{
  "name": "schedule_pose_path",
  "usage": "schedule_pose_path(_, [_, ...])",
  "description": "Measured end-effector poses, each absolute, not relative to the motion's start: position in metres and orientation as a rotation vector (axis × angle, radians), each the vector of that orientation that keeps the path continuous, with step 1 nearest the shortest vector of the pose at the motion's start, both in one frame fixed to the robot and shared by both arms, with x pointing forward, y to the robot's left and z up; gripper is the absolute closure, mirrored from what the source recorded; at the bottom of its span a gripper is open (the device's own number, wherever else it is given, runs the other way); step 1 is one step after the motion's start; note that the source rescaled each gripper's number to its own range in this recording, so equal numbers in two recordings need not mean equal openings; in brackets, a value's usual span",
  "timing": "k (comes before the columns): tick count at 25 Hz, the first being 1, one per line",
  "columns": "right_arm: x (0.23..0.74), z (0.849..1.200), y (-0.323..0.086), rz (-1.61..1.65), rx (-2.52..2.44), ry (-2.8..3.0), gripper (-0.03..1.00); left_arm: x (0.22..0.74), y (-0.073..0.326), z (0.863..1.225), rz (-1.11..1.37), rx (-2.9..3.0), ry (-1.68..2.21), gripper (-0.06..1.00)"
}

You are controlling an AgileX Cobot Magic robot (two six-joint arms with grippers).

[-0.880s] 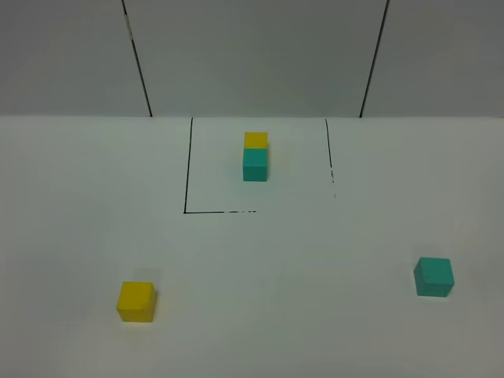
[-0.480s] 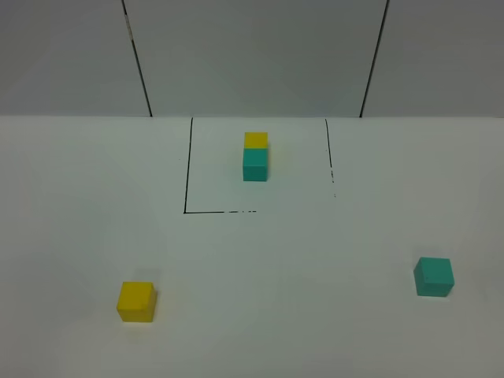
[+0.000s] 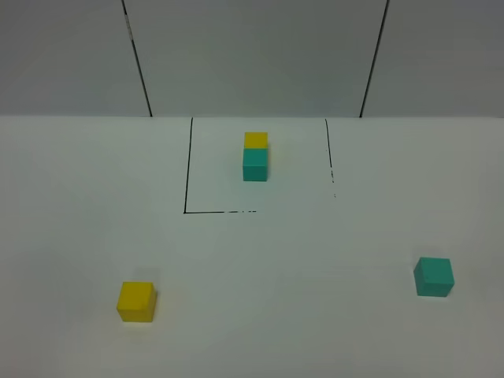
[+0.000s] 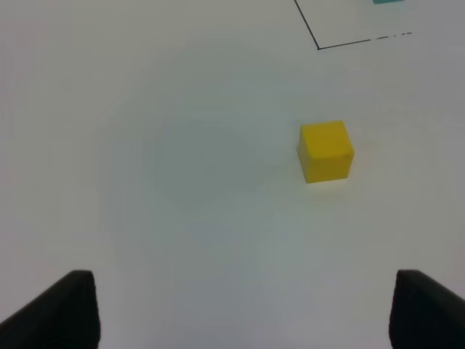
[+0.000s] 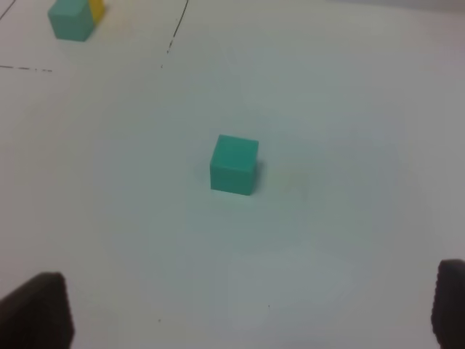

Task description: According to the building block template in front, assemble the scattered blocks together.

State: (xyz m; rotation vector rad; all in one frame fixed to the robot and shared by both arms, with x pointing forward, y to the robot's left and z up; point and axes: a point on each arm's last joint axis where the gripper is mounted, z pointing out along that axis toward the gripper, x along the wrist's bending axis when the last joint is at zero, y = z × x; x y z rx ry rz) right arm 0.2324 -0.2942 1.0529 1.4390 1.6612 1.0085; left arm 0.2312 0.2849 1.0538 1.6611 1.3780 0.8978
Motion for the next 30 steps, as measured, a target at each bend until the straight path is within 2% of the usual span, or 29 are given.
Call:
schedule_pose_path(9, [0.232,1.053,-0.294,1.008,1.439,1.661,-0.03,0.255,0.288,1.063,0.818,1.636,1.499,0.01])
schedule_pose_path(15, [0.232,1.053,-0.294,1.008,1.439,1.661,-0.03,0.319,0.289,1.051,0.531,1.776,1.720,0.01])
schedule_pose_path(24, [0.232,1.053,-0.294,1.009,1.438,1.661,-0.03,0.431,0.282,1.027,0.029,1.967,1.856,0.01])
schedule_pose_path(30, [0.232,1.053,-0.294,1.009,1.438,1.661,-0.03,0.481,0.236,1.020,-0.053,2.145,1.753,0.01])
